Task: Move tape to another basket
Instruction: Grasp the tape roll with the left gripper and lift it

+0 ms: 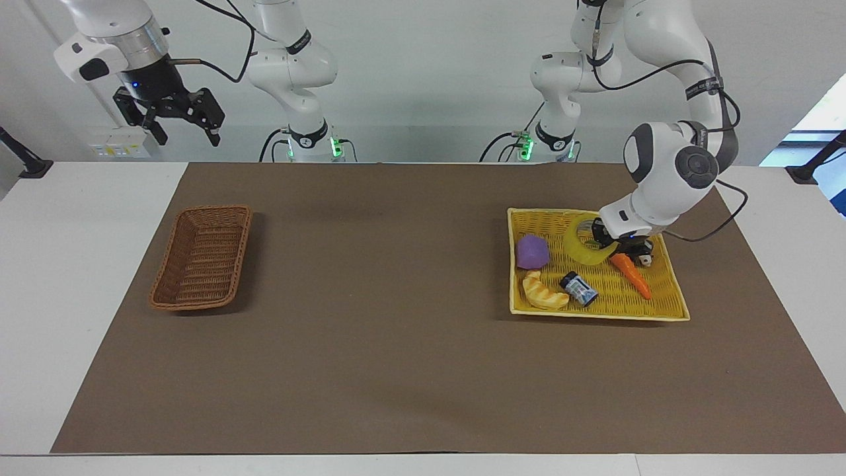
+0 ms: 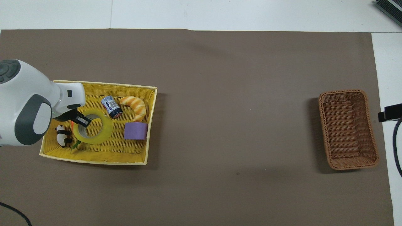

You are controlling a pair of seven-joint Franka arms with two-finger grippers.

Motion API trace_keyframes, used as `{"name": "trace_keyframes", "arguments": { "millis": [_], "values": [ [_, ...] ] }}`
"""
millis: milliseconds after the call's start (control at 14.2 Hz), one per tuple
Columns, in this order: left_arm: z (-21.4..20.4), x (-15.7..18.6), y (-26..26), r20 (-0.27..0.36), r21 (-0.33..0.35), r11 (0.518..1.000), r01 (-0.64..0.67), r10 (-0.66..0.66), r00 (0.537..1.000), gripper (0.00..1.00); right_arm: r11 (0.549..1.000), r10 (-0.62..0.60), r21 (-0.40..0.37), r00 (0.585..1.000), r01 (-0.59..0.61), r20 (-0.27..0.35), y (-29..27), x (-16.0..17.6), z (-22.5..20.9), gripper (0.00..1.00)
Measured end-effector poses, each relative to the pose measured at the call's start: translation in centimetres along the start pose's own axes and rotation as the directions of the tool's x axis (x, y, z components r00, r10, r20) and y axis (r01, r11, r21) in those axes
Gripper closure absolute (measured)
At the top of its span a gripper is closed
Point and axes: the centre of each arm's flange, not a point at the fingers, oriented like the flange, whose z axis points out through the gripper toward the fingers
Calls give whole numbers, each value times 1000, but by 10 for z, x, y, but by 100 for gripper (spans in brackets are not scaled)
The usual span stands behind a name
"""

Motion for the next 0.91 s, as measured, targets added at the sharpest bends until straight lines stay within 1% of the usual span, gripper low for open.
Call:
{"name": "trace_keyframes", "arguments": {
  "millis": [281,493,633,844,915],
  "values": [
    [-68,-8,3,-50,21,995,94,-93,994,78,1000,0,2,1000,0,4,0,-1,2,0],
    [-104,-17,5,-59,17,978,206,-204,977,78,1000,-2,15,1000,2,17,0,-8,7,0],
    [-122,-19,7,-62,12,957,290,-289,955,78,999,-5,53,1000,4,18,-4,-12,7,0],
    [-136,-17,18,-67,3,894,448,-446,892,78,989,29,145,999,-32,23,-15,-14,7,0],
    [-136,-12,27,-69,1,879,477,-476,877,78,986,31,166,999,-35,25,-19,-14,7,0]
  ]
}}
